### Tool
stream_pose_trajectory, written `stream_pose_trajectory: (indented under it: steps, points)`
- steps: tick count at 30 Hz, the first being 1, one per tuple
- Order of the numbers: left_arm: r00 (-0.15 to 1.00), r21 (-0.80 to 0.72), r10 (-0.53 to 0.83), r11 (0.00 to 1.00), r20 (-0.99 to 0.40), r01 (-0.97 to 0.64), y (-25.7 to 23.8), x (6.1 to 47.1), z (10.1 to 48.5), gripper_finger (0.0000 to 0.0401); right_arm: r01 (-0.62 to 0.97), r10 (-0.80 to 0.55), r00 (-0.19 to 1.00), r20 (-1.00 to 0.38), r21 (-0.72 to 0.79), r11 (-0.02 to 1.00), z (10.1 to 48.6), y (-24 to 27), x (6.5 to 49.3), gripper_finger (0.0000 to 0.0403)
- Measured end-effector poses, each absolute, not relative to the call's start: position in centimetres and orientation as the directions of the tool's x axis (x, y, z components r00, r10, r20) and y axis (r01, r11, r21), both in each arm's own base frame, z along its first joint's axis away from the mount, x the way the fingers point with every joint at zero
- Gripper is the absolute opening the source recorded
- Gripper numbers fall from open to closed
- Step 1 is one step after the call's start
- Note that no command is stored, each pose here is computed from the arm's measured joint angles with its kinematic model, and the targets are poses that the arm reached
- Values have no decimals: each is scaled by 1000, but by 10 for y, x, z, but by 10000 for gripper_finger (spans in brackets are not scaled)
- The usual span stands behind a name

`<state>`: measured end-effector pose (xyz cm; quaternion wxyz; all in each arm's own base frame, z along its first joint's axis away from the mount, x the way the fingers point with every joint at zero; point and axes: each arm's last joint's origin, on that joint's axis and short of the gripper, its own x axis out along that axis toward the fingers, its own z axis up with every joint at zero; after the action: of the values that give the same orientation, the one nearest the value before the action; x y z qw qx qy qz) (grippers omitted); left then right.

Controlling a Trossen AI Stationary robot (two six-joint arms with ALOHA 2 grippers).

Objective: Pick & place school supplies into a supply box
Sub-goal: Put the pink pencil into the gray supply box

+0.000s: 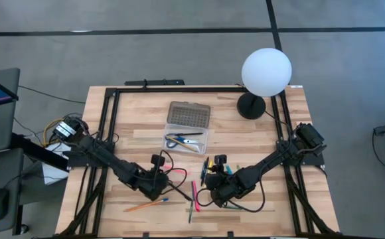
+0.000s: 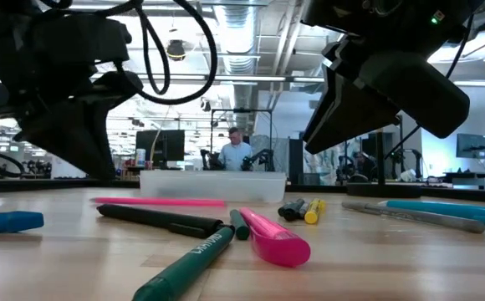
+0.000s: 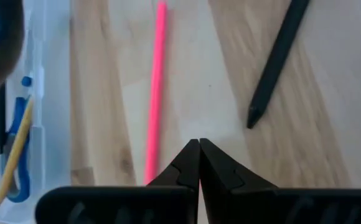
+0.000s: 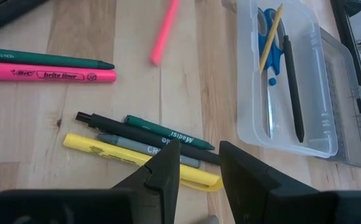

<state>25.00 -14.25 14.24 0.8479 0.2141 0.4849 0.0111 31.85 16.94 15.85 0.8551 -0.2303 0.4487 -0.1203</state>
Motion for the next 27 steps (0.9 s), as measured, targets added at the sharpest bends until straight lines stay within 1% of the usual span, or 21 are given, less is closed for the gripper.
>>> stream_pose_trajectory:
  steps: [4,7,9,12,16,21,23,27]
  points:
    - [522,378,240,909,-818,176,-139,251,142,2,-1,-413,568,-712,-502,865,159,169,319,108]
    - [512,422,332,904,-792,65,-127,253,142,2,-1,-413,569,-712,-502,865,159,169,319,108]
    - [477,436,367,899,-798,38,-117,253,140,0,0,-412,569,-712,-502,865,159,169,319,108]
    - [454,414,363,910,-814,14,-108,256,139,7,10,-403,584,-705,-491,871,159,171,320,108]
    - [444,404,361,915,-820,3,-104,258,138,26,51,-360,654,-666,-436,899,165,170,333,108]
    - [436,413,368,911,-821,8,-104,257,138,45,-3,-211,738,-641,-316,949,163,157,351,108]
    - [415,424,381,905,-826,13,-102,254,137,50,-1,-184,744,-643,-277,961,162,146,356,108]
    - [389,479,440,878,-810,6,-99,251,137,55,35,-181,728,-661,-228,973,161,128,363,108]
